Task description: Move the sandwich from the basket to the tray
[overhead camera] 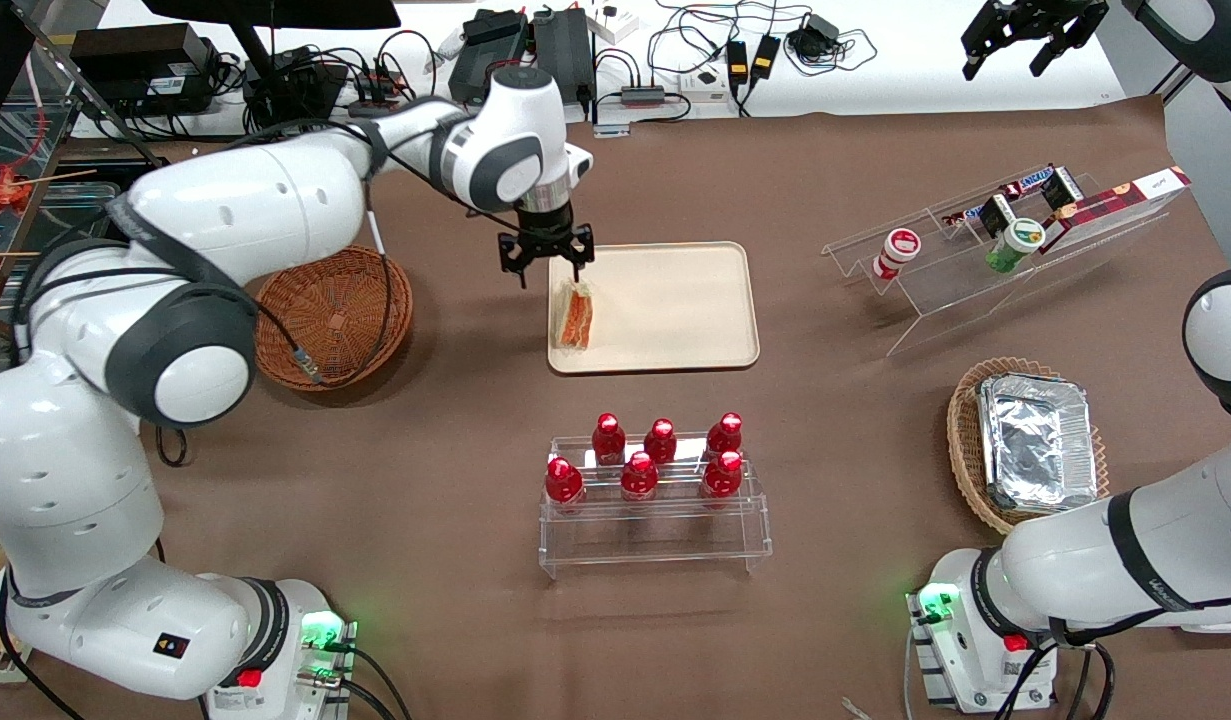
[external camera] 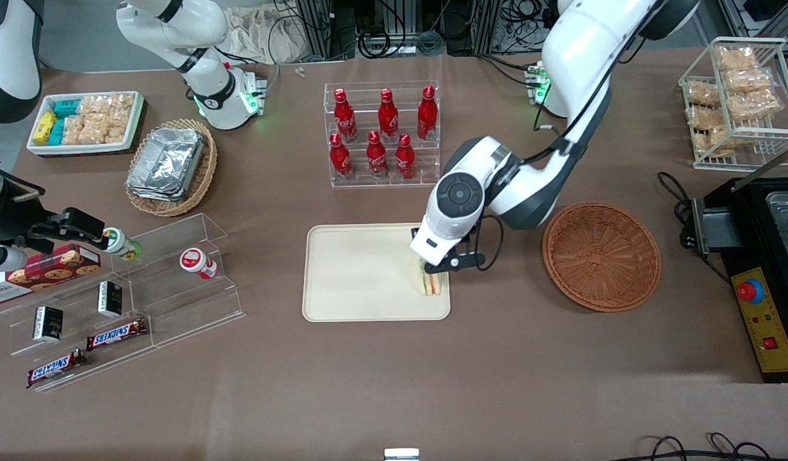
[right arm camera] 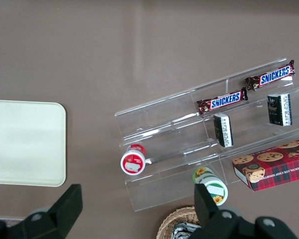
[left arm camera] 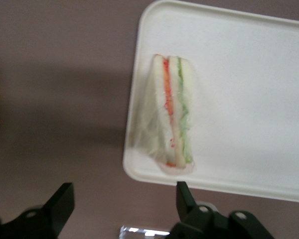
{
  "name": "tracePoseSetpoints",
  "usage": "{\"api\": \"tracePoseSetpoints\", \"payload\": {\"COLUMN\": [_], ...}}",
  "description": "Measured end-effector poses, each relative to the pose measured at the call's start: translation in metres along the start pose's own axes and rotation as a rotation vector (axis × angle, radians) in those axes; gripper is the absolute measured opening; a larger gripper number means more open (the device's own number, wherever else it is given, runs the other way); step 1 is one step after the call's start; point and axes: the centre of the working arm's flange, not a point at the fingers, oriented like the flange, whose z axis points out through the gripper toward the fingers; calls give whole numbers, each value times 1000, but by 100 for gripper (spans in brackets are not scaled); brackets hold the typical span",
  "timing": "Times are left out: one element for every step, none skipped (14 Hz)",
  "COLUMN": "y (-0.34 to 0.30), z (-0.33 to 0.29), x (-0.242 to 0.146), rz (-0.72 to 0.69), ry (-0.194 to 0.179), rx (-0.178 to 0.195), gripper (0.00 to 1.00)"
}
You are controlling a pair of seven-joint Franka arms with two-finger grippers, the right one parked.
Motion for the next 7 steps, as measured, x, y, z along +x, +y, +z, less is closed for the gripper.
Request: {"api": "tracePoseSetpoints", "payload": {"y": [-11,-25,-43,-64,-85,-106,-128], "z": [-24,-47,-67,-85,-101,-116,-129], "x": [-5,-9,-10,-10,-9,-6,-1], "rz": [-3,0,5,10,15,22,37], "ry": [6,11,12,9,3,-1,-6], "rx": [18,35,52,70,86,96,104], "gripper": [100,100,100,100,100,100,100]}}
